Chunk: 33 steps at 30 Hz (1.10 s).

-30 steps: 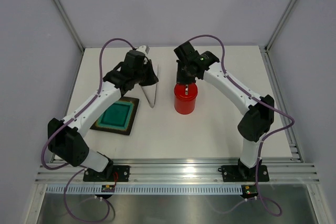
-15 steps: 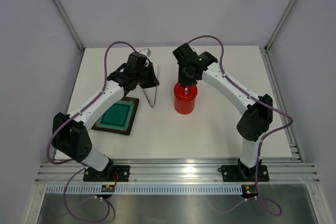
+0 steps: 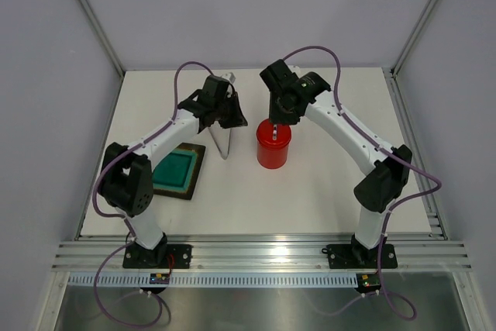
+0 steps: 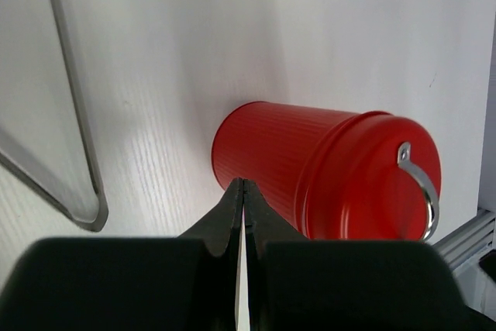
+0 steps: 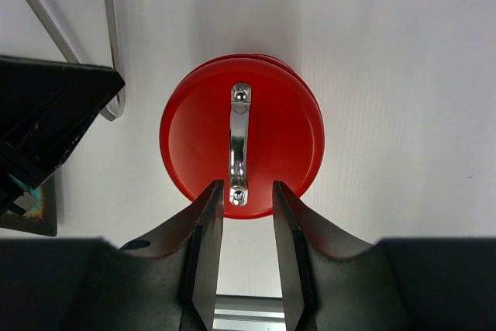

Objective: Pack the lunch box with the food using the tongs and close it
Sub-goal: Close the box lid on the packing box.

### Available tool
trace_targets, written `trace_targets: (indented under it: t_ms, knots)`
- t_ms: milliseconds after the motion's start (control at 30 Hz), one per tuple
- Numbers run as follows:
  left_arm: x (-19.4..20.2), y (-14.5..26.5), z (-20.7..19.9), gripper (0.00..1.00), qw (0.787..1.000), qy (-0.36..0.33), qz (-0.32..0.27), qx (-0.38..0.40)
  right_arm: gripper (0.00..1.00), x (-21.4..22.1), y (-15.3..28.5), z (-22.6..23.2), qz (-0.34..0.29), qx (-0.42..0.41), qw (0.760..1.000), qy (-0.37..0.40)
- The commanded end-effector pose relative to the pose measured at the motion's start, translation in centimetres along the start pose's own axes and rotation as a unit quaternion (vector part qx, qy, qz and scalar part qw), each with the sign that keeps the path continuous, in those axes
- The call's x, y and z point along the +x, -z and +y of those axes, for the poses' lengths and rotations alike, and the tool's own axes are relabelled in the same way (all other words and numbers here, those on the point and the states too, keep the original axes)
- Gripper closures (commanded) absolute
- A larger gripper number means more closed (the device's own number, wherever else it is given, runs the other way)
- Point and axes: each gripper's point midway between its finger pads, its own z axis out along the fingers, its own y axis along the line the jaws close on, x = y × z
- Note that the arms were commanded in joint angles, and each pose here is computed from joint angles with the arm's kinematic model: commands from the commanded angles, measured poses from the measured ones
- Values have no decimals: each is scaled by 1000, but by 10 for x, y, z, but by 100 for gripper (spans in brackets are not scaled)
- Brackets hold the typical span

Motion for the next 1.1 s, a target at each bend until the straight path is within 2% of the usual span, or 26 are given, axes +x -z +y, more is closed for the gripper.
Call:
trace_targets:
  t_ms: [0,133,367,467,500,567,600,1067]
  knots:
    - [-28,-11,-27,100,999,-1,-29,46,61,3,-4,1,7,16,1000,3]
    - [-29,-40,-25,100,999,11,-17,49,64,9,-16,3,20,18,1000,7]
    - [-28,-68,-28,100,996,29,-21,85,66,13,-28,6,29,20,999,5]
    - [-20,-74,-35,100,992,43,-9,120,79,16,-33,6,34,21,999,4]
    - [-14,-77,-37,100,989,50,-5,136,88,16,-33,6,31,20,999,4]
    - [-13,-76,-41,100,986,53,-10,155,98,16,-32,3,29,25,999,2]
    - [-5,-76,-38,100,986,61,-1,157,100,15,-31,3,25,25,999,1]
    - [18,-47,-43,100,978,65,-9,200,100,18,-29,2,18,19,999,-29]
